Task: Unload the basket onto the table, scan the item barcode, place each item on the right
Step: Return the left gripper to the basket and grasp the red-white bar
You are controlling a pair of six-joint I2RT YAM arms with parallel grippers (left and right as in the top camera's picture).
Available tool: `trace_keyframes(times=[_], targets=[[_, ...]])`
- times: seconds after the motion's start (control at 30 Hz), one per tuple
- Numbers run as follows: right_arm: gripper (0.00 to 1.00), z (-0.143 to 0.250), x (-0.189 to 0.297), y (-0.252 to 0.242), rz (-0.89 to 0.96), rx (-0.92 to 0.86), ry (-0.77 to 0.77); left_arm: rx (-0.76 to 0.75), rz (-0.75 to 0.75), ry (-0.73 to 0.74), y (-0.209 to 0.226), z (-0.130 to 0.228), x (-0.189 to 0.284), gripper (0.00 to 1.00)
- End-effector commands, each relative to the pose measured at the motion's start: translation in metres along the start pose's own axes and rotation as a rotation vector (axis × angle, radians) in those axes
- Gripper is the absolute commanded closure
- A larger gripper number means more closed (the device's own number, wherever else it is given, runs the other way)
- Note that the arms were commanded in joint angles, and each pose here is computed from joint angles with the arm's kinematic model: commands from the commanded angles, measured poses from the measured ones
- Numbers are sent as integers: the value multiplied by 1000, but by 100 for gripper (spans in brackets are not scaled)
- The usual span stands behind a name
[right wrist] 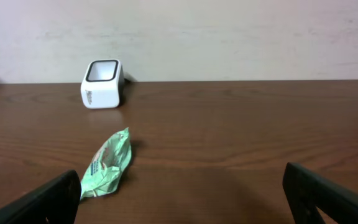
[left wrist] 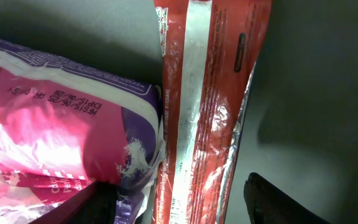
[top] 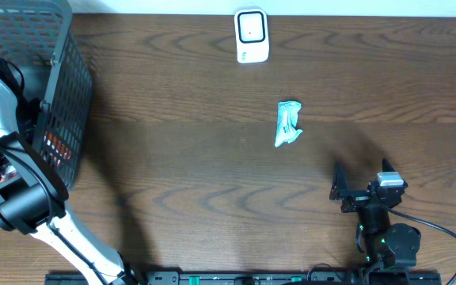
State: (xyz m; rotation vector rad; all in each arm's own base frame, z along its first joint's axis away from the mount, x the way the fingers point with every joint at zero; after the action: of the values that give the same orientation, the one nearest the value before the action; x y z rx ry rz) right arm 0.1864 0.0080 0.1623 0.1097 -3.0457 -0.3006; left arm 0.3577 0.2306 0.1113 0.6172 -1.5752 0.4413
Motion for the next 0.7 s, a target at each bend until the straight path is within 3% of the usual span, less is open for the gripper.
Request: trace_keyframes(times=[0.0, 0.17, 0.5, 0.67], targets=[[1, 1, 0, -1, 6, 14, 1, -8, 28, 72, -5, 6, -27, 39], [1, 1, 0, -1, 6, 14, 1, -6, 31, 49, -5, 1, -21, 40], [1, 1, 0, -1, 6, 14, 1, 68, 109, -142, -7, -20, 45, 41], [1, 1, 0, -1, 6, 14, 1, 59, 156, -137, -14, -18, 48, 40]])
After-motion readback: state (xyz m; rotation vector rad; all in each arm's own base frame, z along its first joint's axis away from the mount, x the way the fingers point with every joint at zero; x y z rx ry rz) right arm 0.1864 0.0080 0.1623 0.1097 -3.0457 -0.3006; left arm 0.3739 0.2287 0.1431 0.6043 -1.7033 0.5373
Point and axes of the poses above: each gripper's point midway between its finger pads, its own x axis back along the fingers, its own y axis along the line the jaws close on, z = x × y, the point moved 6 cm from there along x, back along the fingers, and after that the axes turned 9 degrees about -x, right-handed, at the moved point
